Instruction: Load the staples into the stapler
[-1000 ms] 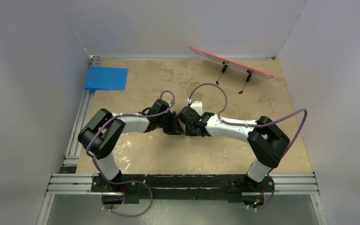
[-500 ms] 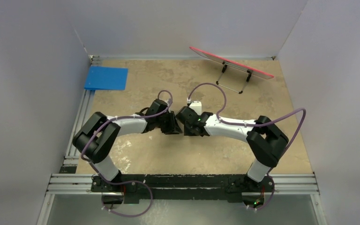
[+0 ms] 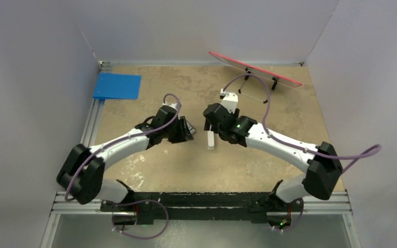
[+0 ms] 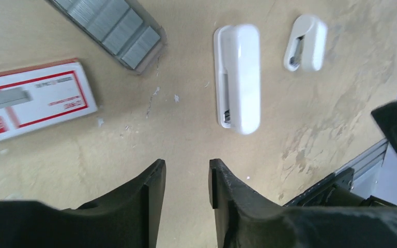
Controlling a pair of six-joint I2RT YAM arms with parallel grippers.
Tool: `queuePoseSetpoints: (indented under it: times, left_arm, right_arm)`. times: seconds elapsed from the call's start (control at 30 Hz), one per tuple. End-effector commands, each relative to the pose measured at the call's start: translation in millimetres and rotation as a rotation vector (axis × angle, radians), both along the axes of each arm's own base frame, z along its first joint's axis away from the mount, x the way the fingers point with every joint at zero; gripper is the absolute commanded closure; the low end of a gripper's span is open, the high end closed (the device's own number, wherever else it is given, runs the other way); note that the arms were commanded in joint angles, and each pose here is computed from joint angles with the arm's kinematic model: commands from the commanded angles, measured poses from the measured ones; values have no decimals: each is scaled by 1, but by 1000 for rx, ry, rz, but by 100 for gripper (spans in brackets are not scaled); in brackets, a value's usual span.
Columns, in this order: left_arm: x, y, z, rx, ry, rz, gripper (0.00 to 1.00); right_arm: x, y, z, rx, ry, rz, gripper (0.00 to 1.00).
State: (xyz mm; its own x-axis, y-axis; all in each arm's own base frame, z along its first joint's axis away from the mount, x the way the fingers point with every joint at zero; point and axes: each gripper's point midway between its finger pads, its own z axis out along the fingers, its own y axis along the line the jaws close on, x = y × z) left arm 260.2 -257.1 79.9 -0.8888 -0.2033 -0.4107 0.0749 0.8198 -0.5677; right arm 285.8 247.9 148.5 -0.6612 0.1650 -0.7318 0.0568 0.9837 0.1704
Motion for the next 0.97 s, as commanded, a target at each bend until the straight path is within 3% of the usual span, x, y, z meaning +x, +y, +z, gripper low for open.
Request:
queuePoseSetpoints:
  times: [0.0, 0.2, 0.37, 0.47, 0.6, 0.77, 0.93]
  left_arm:
    - [14, 27, 75, 51, -219, 64, 60]
    - [-3, 76, 171, 87, -499, 112, 35]
    - [-19, 115, 238, 162, -692, 132, 29]
    - [-32, 129, 267, 164, -787, 129, 28]
    - [-49, 142, 289, 131, -832, 152, 27]
    - [-61, 159, 308, 120, -864, 212, 24]
    - [-59, 158, 297, 130, -824, 214, 22]
  right_arm:
    - [11, -46, 63, -47, -202, -136, 24]
    - [-1, -97, 138, -3, -411, -236, 13]
    - [-18, -130, 188, 101, -555, -276, 2]
    - [-28, -151, 216, 143, -631, -308, 1]
    - [-36, -159, 242, 224, -656, -326, 1]
    - [-36, -164, 249, 189, -660, -349, 1]
    - [-33, -156, 254, 221, -678, -324, 1]
